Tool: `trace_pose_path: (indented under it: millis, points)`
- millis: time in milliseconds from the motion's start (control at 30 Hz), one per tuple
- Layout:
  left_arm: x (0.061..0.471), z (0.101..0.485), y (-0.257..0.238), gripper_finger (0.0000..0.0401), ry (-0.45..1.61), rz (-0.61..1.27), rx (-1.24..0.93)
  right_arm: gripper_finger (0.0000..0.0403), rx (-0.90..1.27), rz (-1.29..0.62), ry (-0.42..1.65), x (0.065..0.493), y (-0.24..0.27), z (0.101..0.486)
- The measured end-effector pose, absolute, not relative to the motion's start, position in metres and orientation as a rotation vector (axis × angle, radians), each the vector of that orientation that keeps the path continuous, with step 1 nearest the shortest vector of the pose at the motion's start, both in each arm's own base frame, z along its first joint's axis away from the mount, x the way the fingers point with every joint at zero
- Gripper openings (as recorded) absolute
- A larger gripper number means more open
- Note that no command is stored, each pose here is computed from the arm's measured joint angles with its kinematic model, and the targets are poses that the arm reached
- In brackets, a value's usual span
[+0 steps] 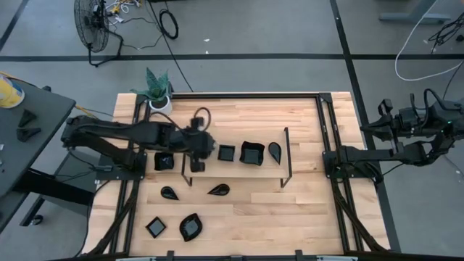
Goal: Pick & Place Mini shaped plates
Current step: Stack the leaf shaped plate on top of the leaf shaped plate on the shelf
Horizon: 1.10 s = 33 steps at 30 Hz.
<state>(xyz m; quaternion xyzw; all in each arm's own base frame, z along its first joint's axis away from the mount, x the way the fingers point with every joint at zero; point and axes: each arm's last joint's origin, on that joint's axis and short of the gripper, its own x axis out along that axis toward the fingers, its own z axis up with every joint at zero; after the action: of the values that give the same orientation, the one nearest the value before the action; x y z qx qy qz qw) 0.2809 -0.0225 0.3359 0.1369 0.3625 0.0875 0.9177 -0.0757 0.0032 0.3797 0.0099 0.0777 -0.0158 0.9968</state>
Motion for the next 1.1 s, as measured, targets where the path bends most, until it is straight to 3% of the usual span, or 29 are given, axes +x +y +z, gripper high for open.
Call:
trace_pose_path:
  millis: [167,300,1100]
  points:
    - [0.251,0.347,-0.013,0.0099,0.797,0.395,0.328,0.0006,0.02,-0.032,0.155,-0.076,0.003,0.38]
    - [0.232,0.352,-0.011,0.0099,0.833,0.439,0.301,0.0006,0.02,-0.032,0.155,-0.076,0.003,0.38]
    - [0.169,0.351,0.031,0.0099,1.0,0.798,-0.253,0.0006,0.02,-0.031,0.156,-0.076,0.003,0.38]
